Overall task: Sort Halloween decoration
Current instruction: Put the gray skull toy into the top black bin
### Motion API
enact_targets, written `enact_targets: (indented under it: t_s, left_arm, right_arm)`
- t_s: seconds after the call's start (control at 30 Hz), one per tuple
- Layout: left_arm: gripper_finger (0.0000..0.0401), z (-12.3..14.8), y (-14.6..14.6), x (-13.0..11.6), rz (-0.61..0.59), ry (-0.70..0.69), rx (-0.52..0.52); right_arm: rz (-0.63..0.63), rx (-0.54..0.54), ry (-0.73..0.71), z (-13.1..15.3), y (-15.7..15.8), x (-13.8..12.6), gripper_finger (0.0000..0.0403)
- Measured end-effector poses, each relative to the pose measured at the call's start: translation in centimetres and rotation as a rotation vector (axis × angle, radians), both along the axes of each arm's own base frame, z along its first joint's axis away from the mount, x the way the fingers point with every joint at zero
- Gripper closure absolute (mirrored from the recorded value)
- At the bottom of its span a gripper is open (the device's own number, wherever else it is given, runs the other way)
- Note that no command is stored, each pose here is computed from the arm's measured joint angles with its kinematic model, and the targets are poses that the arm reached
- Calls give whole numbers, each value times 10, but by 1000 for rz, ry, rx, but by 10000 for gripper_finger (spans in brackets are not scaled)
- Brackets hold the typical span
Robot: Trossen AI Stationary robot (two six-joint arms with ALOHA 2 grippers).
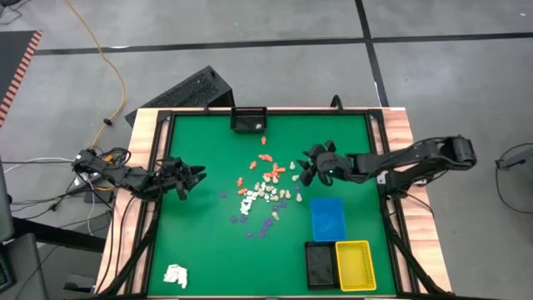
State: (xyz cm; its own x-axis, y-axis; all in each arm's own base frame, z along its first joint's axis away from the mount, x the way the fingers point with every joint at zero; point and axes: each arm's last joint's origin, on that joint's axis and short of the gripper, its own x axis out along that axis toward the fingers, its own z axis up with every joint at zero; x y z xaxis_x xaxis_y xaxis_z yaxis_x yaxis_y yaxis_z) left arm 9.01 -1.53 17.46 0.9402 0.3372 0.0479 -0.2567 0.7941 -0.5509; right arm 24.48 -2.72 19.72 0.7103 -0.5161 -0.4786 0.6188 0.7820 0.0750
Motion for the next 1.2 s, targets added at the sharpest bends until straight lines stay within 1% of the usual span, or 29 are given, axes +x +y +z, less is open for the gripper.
enact_targets:
  t_s: [0.2, 0.37, 0.6, 0.8, 0.97, 1.03, 1.1, 1.2]
  left_arm:
    - [212, 0, 0, 0, 0, -1, -2]
    - [212, 0, 0, 0, -1, 0, -3]
    - [212, 0, 0, 0, 0, 1, -2]
    - [212, 0, 0, 0, 0, 2, -2]
    - [212, 0, 0, 0, -1, 2, -1]
    - [212, 0, 0, 0, 0, 3, -1]
    - [212, 0, 0, 0, 0, 3, 0]
    - [212, 0, 0, 0, -1, 3, 0]
  right_arm:
    - [28, 34, 8, -25, -11, 19, 213]
    - [-12, 81, 19, -42, -14, 26, 213]
    - [-39, 100, 43, -58, -16, 31, 213]
    - [-45, 110, 103, -77, -18, 39, 213]
    - [-51, 112, 124, -82, -19, 46, 215]
    - [-57, 115, 118, -82, -19, 47, 223]
    - [-82, 126, 113, -82, -19, 47, 241]
    - [-112, 143, 114, -82, -20, 45, 287]
